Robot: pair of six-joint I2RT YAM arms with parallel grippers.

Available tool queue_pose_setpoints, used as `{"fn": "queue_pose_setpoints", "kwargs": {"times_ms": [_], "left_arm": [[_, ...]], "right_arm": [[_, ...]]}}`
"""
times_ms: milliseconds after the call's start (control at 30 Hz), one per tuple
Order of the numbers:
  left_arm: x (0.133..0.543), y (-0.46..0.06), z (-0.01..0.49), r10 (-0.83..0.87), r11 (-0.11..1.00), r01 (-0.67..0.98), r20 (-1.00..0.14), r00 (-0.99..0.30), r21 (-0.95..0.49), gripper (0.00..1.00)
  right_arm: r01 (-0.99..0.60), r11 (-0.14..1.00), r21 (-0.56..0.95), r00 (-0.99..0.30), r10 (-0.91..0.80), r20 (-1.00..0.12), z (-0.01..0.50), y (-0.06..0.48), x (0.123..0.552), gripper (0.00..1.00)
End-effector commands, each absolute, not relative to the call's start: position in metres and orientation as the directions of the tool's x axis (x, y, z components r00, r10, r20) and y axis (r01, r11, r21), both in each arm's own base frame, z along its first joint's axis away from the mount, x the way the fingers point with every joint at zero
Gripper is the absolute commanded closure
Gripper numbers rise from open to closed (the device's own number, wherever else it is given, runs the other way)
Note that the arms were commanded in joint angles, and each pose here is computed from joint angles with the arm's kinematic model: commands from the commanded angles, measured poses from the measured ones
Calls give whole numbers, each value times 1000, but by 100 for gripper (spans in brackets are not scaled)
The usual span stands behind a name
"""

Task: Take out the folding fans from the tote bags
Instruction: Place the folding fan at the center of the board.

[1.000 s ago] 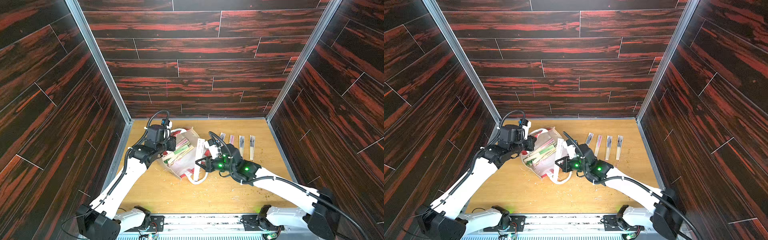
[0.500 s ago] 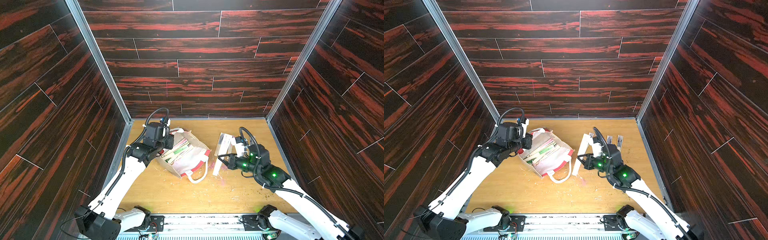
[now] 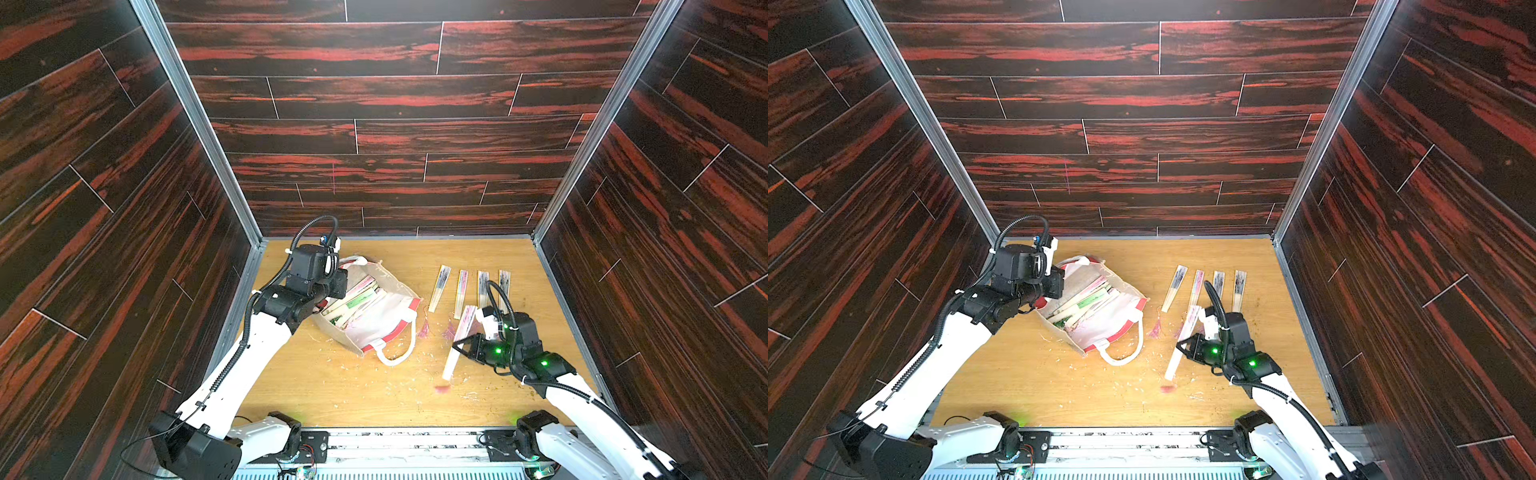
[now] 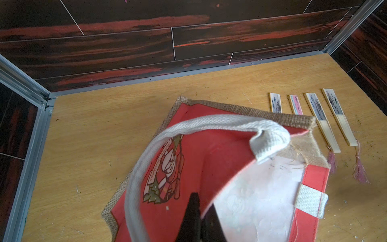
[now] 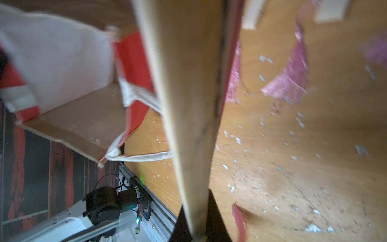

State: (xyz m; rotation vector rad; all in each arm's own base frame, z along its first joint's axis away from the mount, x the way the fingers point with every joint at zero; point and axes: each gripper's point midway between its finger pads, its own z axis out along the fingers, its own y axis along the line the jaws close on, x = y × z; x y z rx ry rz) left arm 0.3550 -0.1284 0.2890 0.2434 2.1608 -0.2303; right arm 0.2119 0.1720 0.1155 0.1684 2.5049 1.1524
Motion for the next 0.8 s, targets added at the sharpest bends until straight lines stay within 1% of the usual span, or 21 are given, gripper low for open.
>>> {"fn": "queue_pose_setpoints", "kwargs": {"times_ms": [0,100,200,500,600,767], "left_arm": [[354,-125,305,88,964,260,-845,-528,-62,100],[354,-126,303,85,963,262,-841,-534,-69,100],[353,-125,300,83,963,259,-838,-539,-71,100],[354,-127,300,71,963,257,-837,-543,-85,100],[353,-130,297,70,959,268,-833,-549,-96,100],[351,-134,297,80,949,297,-833,-548,-105,100]], "right_arm": [[21,623,782,-936,287,-204,96,167,214,100],[93,614,784,-937,320,-139,75,156,219,100],[134,629,766,-938,330,-107,60,149,224,100],[188,711,677,-940,330,-86,32,135,241,100],[198,722,663,-945,320,-66,24,135,245,100],[234,749,619,-940,337,-53,15,127,245,89]]}}
